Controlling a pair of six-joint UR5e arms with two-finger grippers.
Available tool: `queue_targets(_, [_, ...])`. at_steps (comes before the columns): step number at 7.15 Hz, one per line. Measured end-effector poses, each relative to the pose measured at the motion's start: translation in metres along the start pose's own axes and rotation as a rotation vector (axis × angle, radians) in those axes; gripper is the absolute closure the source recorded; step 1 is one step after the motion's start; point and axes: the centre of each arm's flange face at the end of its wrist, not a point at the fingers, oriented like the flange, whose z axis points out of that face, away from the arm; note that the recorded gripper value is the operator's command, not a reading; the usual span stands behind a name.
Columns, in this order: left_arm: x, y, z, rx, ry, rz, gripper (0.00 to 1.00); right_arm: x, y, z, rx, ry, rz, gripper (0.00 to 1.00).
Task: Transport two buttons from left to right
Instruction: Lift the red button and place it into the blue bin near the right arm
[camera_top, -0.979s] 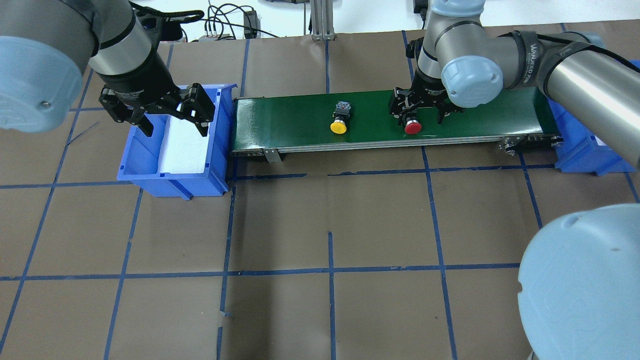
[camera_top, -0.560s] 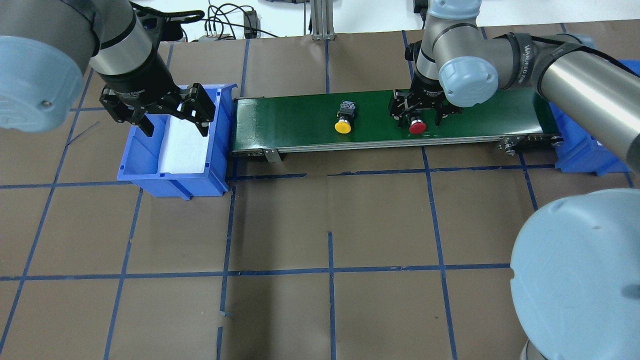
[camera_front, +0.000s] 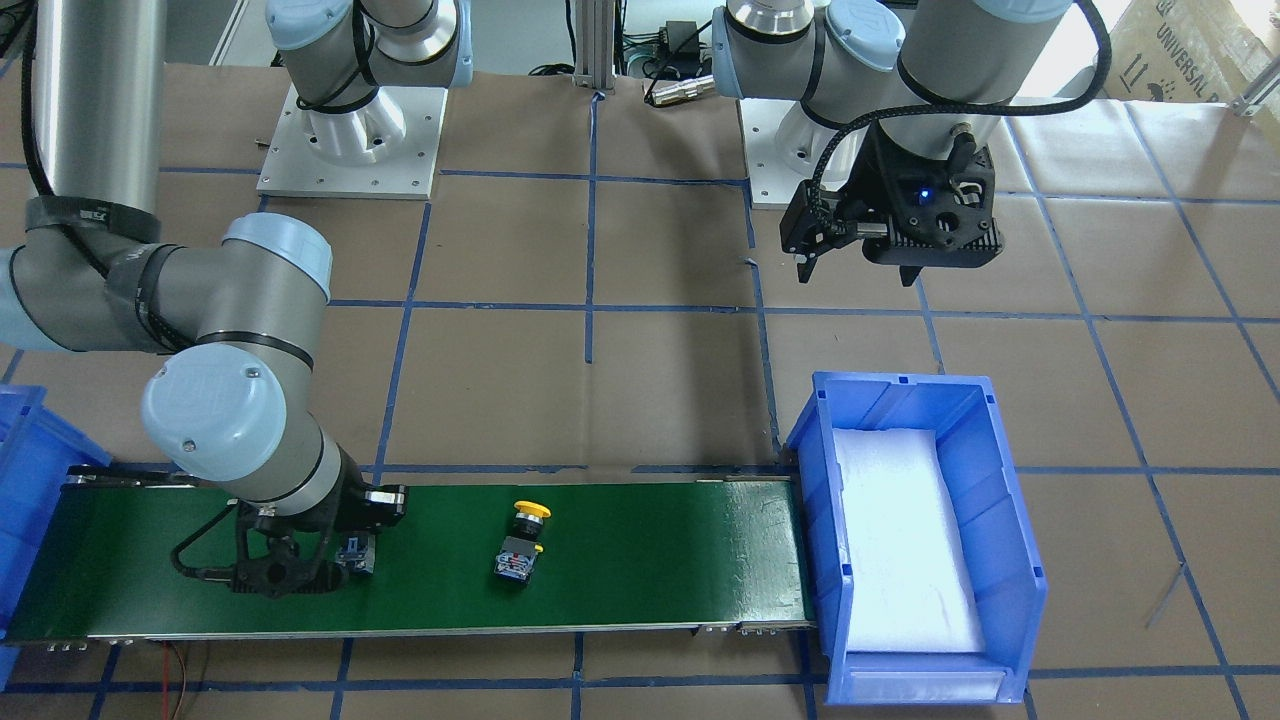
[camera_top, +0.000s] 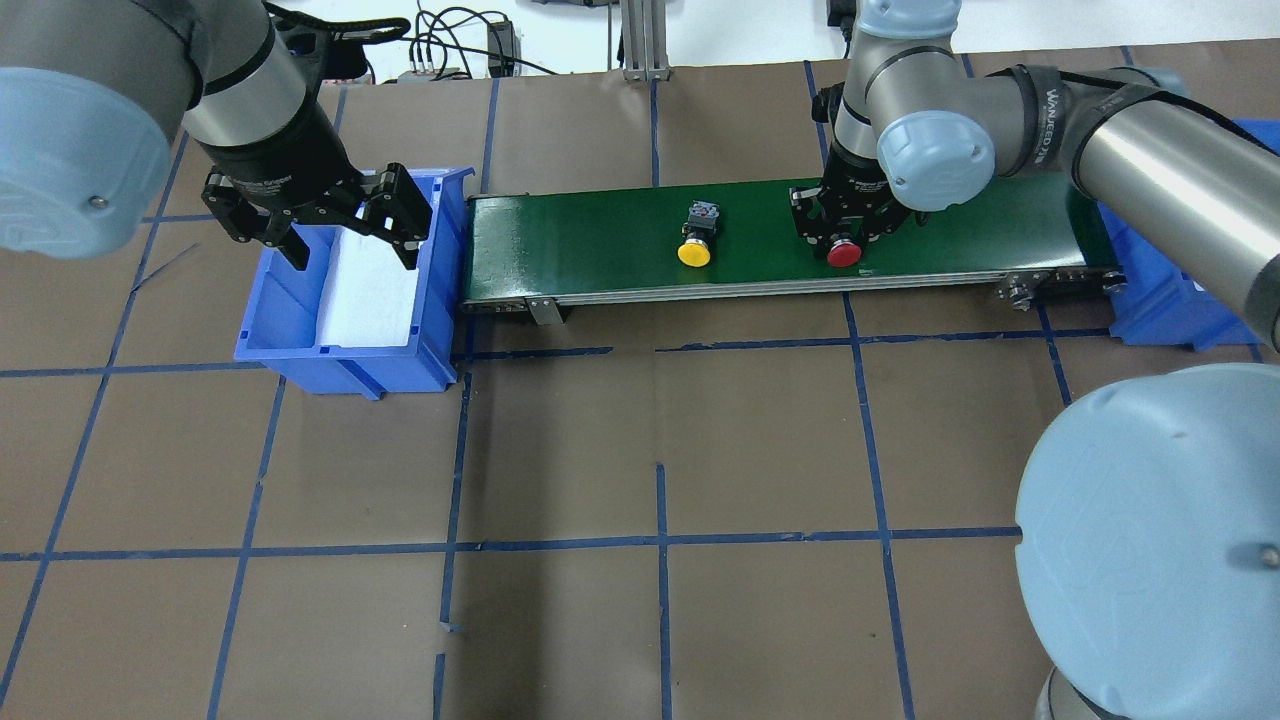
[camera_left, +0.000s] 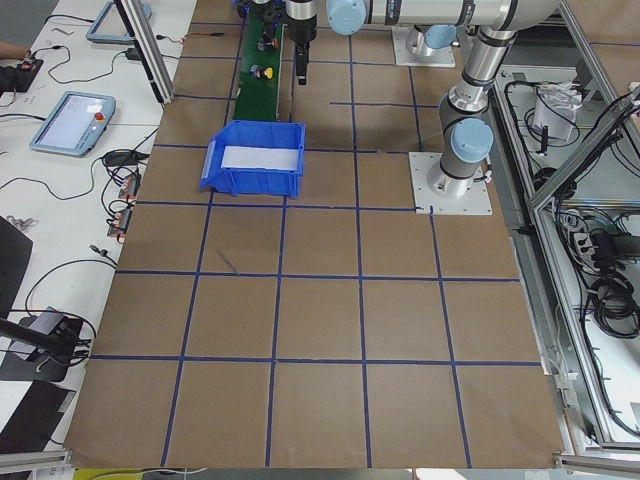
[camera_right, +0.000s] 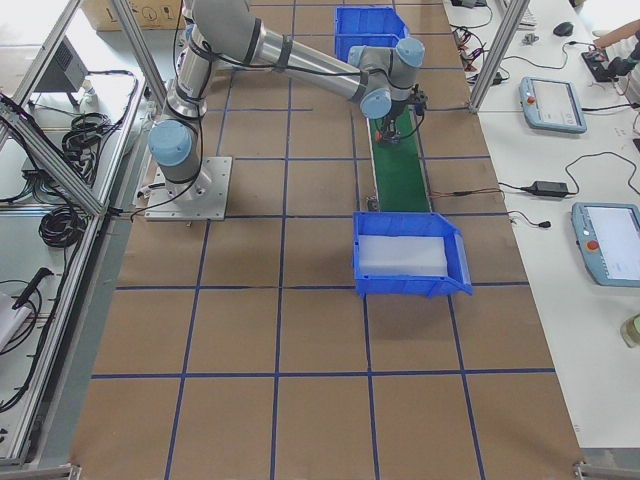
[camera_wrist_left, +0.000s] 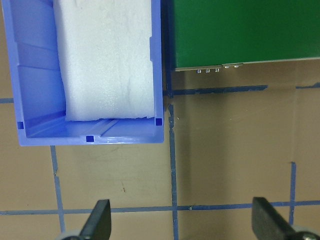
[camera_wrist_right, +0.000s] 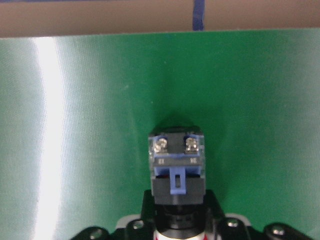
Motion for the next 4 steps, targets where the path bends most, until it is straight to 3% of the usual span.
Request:
queue_targets(2, [-0.001, 0.000, -0.001, 0.001, -0.002, -0.002, 0.00, 0.042, -0.014, -0.028, 0.013, 0.036, -0.015, 0.90])
queue_targets(4, [-0.002, -0.002, -0.002, 0.005, -0.001, -0.004, 0.00, 0.106, -0.022, -0.067, 0.007, 0.042, -0.016, 0.91])
